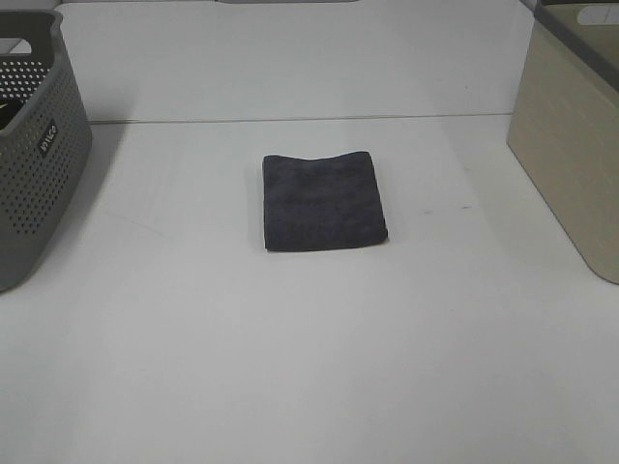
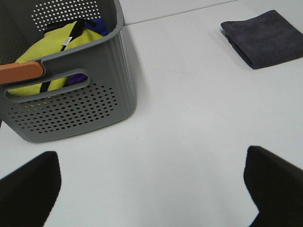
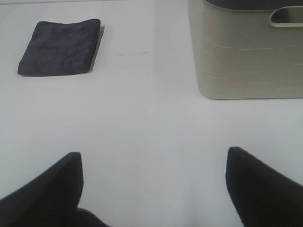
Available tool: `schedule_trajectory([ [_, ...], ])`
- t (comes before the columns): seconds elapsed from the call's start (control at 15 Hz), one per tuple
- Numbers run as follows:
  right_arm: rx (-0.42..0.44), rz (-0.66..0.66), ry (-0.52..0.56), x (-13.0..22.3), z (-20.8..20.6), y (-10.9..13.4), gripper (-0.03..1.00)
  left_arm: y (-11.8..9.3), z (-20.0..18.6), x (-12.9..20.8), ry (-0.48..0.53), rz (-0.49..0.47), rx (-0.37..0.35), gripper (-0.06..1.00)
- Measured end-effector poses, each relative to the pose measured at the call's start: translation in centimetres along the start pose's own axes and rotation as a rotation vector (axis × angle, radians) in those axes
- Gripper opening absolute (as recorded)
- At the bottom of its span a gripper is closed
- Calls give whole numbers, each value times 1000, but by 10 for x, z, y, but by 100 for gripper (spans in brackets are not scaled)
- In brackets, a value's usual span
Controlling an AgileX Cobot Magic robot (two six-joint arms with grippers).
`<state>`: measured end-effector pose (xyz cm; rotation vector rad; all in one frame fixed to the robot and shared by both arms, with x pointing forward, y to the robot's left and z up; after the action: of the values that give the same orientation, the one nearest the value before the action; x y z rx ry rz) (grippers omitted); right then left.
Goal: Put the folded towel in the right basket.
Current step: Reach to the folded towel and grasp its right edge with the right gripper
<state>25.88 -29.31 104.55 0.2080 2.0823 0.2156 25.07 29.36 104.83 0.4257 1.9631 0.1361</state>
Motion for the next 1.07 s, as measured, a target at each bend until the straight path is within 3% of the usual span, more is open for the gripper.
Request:
schedule_trajectory([
  [0.53,-11,50,245,-99,84,30,77,0,0,0,0,0,0,99],
  [0.87,-8,-8,314,-167,149,46,77,0,0,0,0,0,0,99],
  [1.07,-67,-55,323,-191,192,74,77,0,0,0,0,0,0,99],
])
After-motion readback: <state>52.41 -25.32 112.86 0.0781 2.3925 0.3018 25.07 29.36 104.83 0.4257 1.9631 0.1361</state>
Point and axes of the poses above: a point on each arm's last joint axis where the gripper is mounted, z pointing out along that axis toward the gripper, y along the wrist's bending axis when the last joint is at zero, x = y × z, the point moved 2 cm from there along z, pointing out along that axis toward the gripper, and after that the axes turned 13 degrees about z, right-handed, at the moved point
